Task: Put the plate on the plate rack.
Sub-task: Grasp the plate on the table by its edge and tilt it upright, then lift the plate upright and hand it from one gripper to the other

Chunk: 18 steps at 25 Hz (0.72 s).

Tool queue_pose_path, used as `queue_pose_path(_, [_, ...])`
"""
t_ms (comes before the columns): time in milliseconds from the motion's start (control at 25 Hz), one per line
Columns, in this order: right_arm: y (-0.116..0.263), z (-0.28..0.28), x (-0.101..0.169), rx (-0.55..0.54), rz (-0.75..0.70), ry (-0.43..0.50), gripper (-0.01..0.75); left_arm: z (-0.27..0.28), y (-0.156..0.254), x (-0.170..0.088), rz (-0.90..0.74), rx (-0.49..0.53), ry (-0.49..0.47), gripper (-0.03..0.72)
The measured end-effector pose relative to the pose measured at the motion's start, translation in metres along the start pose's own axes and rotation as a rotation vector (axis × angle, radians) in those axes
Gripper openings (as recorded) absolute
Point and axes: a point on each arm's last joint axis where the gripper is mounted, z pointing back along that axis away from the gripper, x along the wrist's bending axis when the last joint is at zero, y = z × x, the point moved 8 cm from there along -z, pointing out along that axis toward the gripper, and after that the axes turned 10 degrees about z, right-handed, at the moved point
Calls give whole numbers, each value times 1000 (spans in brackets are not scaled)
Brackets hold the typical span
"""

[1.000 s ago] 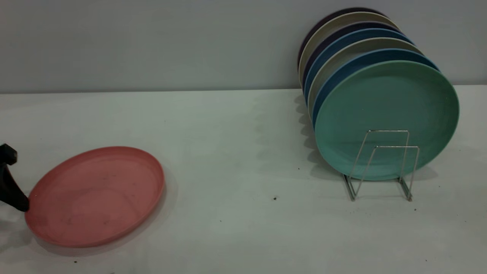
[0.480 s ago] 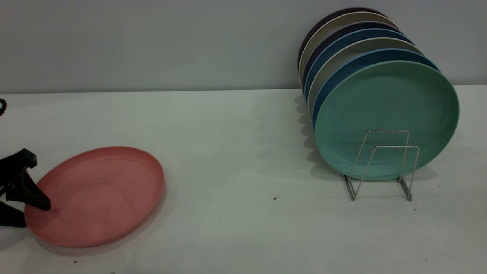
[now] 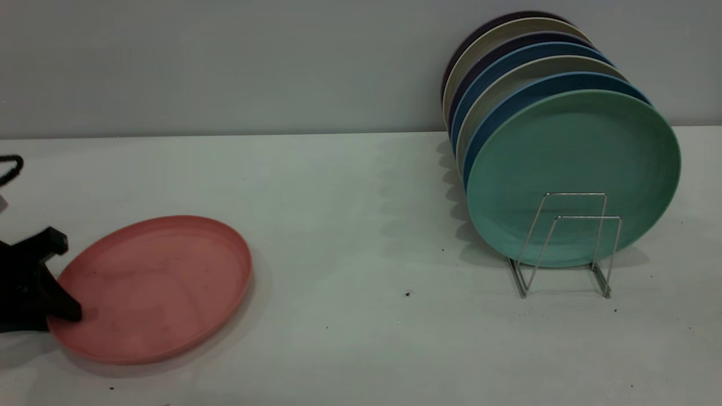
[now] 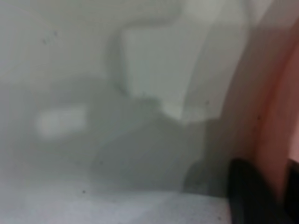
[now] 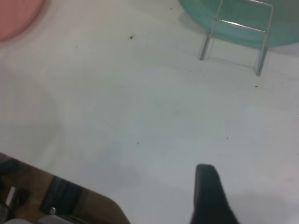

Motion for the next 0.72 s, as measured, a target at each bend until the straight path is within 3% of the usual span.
queue_pose_path(240, [0,0,0,-1,0,1,483,-1,-4,-3,10,-22,20,28])
queue_pose_path(480, [-5,0,5,-30,-37,-34,483,13,-19,-30,-52,-106,133,18])
queue_pose_path(720, [-24,-13,24,-93,-101,-198,483,39,-20,-73,-207,-145,287,18])
